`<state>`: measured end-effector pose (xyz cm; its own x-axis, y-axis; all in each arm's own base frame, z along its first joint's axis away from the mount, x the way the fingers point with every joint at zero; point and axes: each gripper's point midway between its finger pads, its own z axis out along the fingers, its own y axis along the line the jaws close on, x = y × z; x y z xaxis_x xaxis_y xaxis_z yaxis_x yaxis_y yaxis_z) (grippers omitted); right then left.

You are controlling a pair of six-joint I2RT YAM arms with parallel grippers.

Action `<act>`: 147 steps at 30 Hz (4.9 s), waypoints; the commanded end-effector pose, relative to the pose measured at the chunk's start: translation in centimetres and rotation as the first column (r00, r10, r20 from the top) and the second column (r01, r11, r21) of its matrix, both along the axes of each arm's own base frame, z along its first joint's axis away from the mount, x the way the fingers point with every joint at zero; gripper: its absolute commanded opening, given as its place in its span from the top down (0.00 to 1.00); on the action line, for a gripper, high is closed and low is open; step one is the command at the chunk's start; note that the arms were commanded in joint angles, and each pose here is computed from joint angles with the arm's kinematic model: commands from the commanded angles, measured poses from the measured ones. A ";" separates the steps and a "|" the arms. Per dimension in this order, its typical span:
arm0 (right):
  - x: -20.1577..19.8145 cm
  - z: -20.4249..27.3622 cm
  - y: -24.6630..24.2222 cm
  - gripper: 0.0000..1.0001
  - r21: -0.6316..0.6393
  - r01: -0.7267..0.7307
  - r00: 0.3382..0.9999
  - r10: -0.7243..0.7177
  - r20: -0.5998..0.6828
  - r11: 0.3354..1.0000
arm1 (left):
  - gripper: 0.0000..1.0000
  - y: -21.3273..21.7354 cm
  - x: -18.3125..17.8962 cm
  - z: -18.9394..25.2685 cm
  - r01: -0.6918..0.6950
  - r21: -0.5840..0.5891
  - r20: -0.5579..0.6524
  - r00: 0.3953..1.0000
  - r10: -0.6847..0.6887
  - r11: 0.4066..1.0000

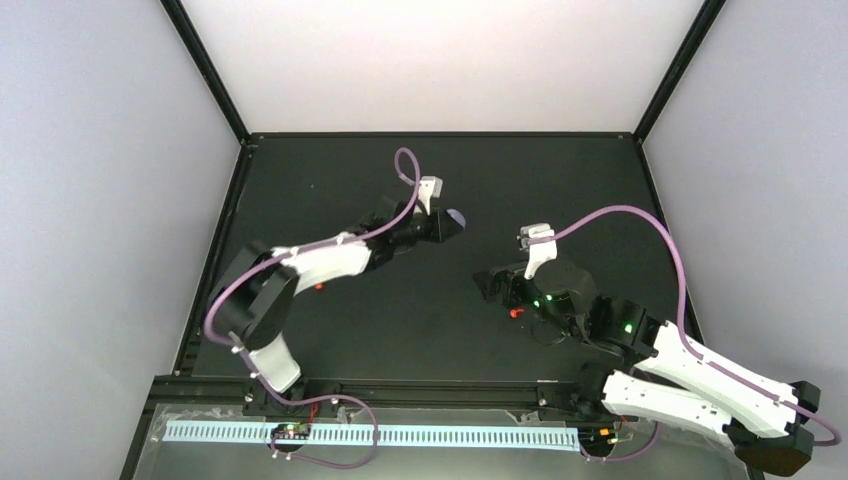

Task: Insert the wireless bluetooth earbuds into the charging case
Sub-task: Place the charging case at the center of the board, then pick up the charging case at the center of the board.

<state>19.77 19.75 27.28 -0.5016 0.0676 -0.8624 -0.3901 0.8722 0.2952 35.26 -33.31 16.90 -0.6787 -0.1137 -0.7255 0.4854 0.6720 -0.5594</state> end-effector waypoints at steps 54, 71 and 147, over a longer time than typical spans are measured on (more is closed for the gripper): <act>0.2 0.2 1.3 0.01 -0.049 -0.055 0.998 0.056 0.014 0.997 | 0.01 24.7 -0.4 -9.0 -0.442 0.574 -0.155 0.767 0.622 0.689; -0.2 -0.4 0.7 0.01 -0.082 -0.068 0.998 0.069 0.007 0.994 | 0.01 22.6 4.7 -13.3 -0.265 0.644 -0.216 0.837 0.502 0.718; 18.8 -20.7 28.8 0.09 -0.038 -0.333 0.832 0.275 -0.482 0.942 | 0.01 24.0 -17.0 8.8 -0.392 0.051 0.161 0.911 0.380 0.919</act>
